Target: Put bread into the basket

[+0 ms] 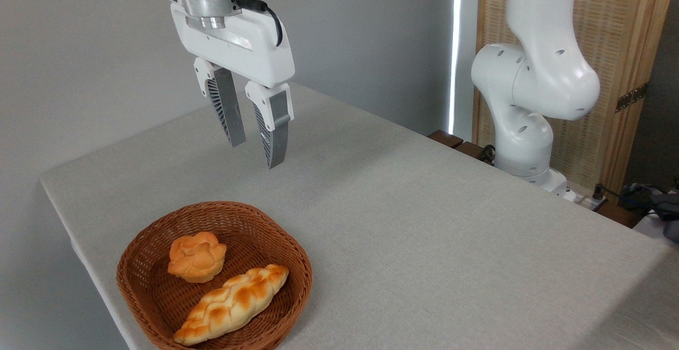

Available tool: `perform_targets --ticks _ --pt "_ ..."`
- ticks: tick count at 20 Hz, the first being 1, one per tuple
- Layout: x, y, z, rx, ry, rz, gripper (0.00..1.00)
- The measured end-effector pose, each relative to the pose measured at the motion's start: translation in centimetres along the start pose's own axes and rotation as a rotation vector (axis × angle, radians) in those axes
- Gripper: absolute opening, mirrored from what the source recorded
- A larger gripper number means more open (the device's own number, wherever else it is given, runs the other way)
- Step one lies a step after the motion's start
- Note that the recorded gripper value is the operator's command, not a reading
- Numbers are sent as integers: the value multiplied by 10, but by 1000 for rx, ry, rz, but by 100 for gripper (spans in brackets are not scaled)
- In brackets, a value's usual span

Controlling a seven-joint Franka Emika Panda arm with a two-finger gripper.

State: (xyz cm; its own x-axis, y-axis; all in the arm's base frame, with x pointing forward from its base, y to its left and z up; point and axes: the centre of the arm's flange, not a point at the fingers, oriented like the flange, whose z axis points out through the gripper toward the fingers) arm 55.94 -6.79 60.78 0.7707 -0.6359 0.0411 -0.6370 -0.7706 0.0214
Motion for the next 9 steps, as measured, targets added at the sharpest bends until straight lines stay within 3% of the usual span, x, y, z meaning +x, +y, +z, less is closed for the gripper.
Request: perform_targets --ticks 9 --pt "-3 -4 -1 24 -13 -2 100"
